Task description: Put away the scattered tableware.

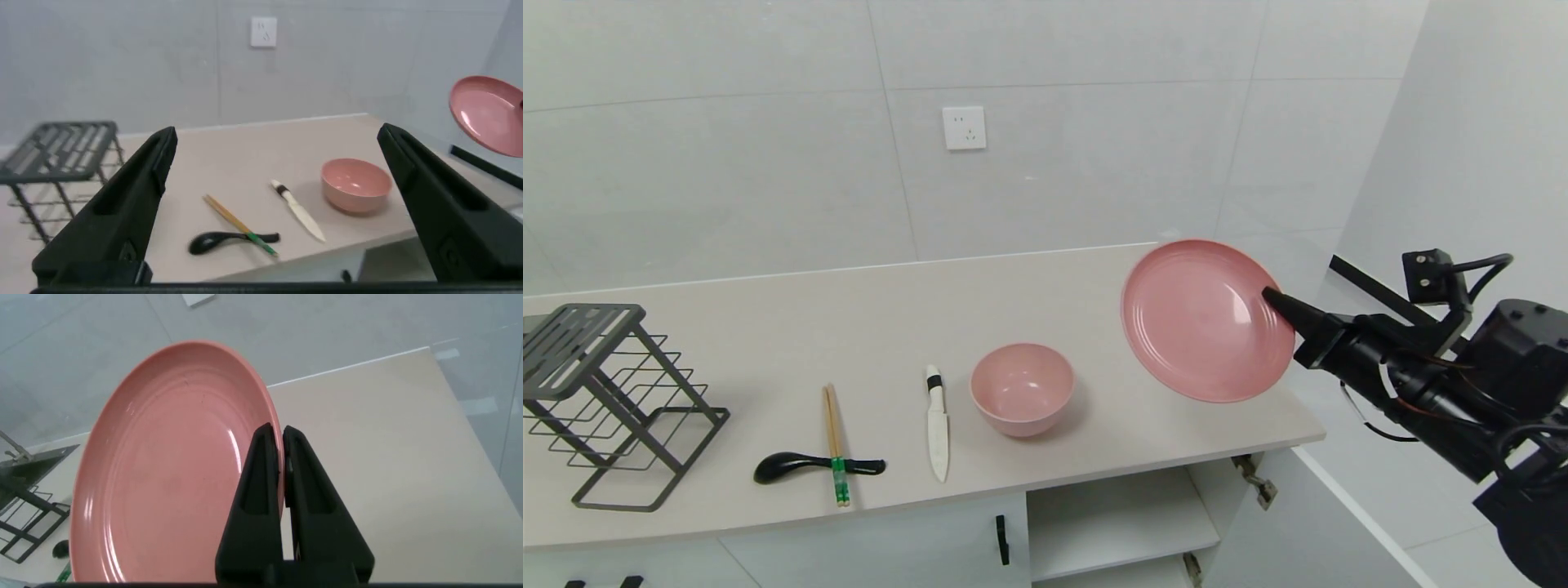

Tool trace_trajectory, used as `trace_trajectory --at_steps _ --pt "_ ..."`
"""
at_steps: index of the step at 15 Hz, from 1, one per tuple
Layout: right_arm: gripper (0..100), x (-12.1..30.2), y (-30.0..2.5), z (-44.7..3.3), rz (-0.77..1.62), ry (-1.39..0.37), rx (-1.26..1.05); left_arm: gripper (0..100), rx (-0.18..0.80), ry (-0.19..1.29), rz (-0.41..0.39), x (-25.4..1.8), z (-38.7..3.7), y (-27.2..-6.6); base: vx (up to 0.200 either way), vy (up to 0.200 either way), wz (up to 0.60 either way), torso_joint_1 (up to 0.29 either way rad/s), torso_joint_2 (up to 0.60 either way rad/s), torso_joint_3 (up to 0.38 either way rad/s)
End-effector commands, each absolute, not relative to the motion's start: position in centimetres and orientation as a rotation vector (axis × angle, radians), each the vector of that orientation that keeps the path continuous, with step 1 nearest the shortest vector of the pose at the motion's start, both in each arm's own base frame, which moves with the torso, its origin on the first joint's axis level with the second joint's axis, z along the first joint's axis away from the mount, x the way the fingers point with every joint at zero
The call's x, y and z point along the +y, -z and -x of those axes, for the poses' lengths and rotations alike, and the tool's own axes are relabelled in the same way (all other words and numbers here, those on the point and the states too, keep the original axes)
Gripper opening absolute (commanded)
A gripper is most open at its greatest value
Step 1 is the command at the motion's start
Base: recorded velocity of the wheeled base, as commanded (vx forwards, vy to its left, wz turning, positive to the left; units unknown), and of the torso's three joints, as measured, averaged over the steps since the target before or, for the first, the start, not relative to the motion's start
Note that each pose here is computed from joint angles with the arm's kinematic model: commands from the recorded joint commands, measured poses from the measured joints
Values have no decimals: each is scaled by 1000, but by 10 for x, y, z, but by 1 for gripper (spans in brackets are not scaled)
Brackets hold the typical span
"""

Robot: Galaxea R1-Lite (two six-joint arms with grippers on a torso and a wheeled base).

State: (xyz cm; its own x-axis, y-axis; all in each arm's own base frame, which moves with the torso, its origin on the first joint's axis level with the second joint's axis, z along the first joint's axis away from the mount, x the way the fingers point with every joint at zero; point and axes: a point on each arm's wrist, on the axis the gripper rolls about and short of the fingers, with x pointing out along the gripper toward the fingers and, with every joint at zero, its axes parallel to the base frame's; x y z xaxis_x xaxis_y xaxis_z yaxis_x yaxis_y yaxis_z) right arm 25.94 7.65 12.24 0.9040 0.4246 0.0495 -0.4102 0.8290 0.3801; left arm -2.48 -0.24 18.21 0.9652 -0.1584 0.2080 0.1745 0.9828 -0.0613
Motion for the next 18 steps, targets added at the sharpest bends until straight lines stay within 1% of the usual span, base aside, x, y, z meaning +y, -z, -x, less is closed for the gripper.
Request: trace_trajectory --at_steps 1,2,5,6,7,8,9,10,11,13,14,16,18 --pt "0 74 -132 -252 -396 -449 7 100 -12 216 132 -4 -12 -186 0 0 0 0 0 0" --pt "0 74 -133 -248 -396 -456 5 100 13 238 133 -5 -21 -189 0 0 0 0 0 0" --pt "0 75 -148 -237 -401 -481 -45 100 34 305 148 -10 -45 -211 0 0 0 0 0 0" --pt "0 74 -149 -235 -401 -481 -50 100 37 311 149 -11 -49 -213 0 0 0 0 0 0" --pt "0 72 -152 -232 -403 -485 -63 100 71 330 155 -15 -65 -220 0 0 0 0 0 0" --pt "0 72 -153 -233 -401 -484 -67 100 122 347 164 -18 -80 -220 0 0 0 0 0 0" --pt "0 72 -154 -233 -402 -483 -70 100 158 352 179 -20 -90 -220 0 0 0 0 0 0" --pt "0 71 -155 -234 -401 -478 -76 100 268 369 233 -27 -119 -215 0 0 0 0 0 0" --pt "0 69 -156 -235 -401 -470 -82 100 338 387 261 -35 -139 -208 0 0 0 0 0 0" --pt "0 64 -156 -237 -400 -449 -90 100 375 420 294 -48 -163 -199 0 0 0 0 0 0" --pt "0 64 -157 -237 -398 -460 -89 100 366 430 307 -52 -170 -197 0 0 0 0 0 0" --pt "0 62 -157 -238 -396 -460 -91 100 371 407 310 -53 -187 -194 0 0 0 0 0 0" --pt "0 62 -157 -238 -395 -458 -91 100 404 367 308 -54 -200 -186 0 0 0 0 0 0"
